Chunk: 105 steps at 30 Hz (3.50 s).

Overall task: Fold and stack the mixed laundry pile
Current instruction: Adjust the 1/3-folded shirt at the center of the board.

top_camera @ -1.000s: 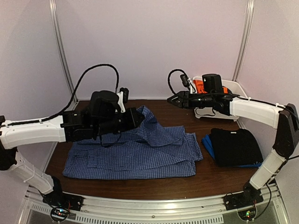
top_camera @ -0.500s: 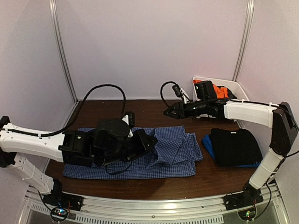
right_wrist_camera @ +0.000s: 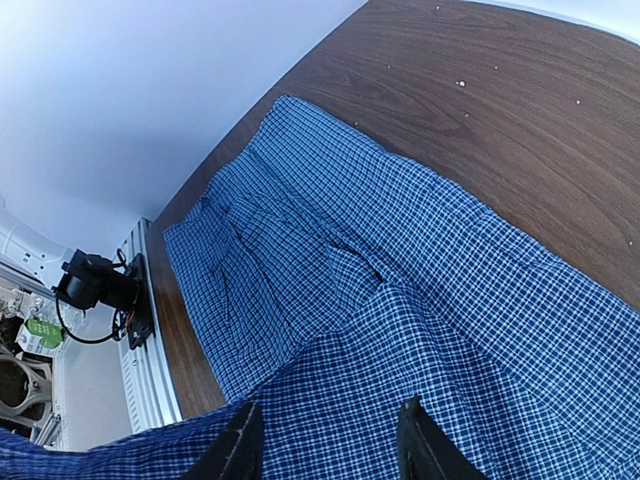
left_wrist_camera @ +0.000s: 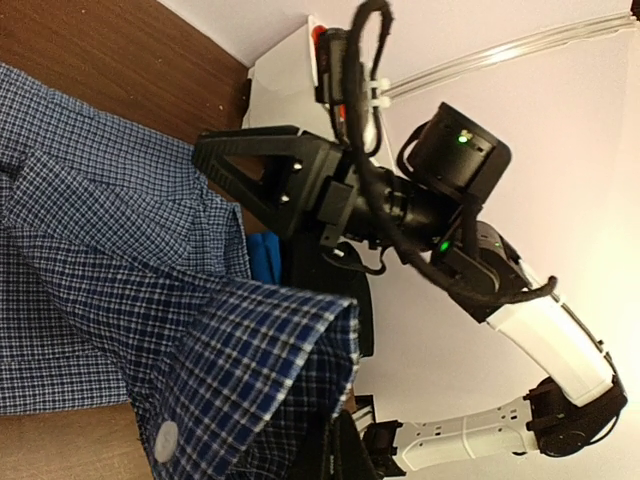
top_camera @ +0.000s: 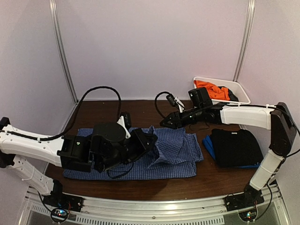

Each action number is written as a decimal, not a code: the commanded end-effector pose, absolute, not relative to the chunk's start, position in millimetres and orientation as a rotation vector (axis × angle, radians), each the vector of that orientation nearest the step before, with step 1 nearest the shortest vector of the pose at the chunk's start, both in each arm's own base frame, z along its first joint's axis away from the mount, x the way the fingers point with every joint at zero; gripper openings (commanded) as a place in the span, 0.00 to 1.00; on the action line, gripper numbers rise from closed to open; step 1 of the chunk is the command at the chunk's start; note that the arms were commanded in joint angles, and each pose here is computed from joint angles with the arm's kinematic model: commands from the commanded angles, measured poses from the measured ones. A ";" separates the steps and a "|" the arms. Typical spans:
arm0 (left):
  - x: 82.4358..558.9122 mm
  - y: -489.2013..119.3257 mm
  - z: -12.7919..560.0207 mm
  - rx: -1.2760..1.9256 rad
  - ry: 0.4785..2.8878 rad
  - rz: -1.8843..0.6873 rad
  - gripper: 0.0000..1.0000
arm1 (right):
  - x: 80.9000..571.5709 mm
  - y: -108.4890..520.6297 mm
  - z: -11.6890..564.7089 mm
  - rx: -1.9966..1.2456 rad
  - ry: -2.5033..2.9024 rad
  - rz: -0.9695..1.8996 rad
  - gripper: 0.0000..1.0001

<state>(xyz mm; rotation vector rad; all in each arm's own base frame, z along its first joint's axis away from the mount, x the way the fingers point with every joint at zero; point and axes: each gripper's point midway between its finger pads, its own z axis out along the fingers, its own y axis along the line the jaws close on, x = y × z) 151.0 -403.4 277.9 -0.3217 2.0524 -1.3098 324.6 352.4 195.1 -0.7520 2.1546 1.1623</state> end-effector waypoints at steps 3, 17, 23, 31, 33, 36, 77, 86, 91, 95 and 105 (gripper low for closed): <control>137.2 -426.6 345.4 -0.261 1.920 -1.499 0.00 | 334.9 362.7 183.0 -0.785 2.169 1.155 0.46; 143.2 -411.9 341.3 -0.448 1.836 -1.502 0.00 | 320.6 375.2 123.1 -0.834 2.296 1.153 0.44; 187.2 -350.3 305.2 -0.776 1.758 -1.354 0.00 | 327.3 363.1 140.1 -0.791 2.282 1.092 0.54; 228.5 -245.5 231.9 -1.189 1.607 -1.073 0.00 | 340.7 342.6 161.3 -0.732 2.267 1.035 0.60; 233.7 -220.6 217.8 -1.261 1.551 -1.011 0.00 | 342.2 340.2 161.1 -0.735 2.271 1.016 0.60; 238.4 -189.2 205.7 -1.320 1.483 -0.922 0.00 | 345.2 337.4 159.3 -0.726 2.279 0.996 0.60; 227.6 -264.6 130.8 0.594 2.514 -0.149 0.98 | 323.9 320.9 124.4 -0.701 2.371 1.000 0.59; 195.9 -265.1 89.0 0.688 2.643 -0.011 0.94 | 324.8 324.5 118.9 -0.693 2.378 1.018 0.57; 203.8 -237.4 71.8 0.647 2.680 0.278 0.88 | 326.0 326.4 114.6 -0.690 2.379 1.032 0.57; 217.0 -227.3 61.6 0.580 2.700 0.376 0.76 | 325.2 326.7 111.8 -0.693 2.382 1.034 0.57; 275.1 -190.5 90.1 0.385 2.655 0.415 0.11 | 327.2 326.0 107.8 -0.695 2.388 1.020 0.57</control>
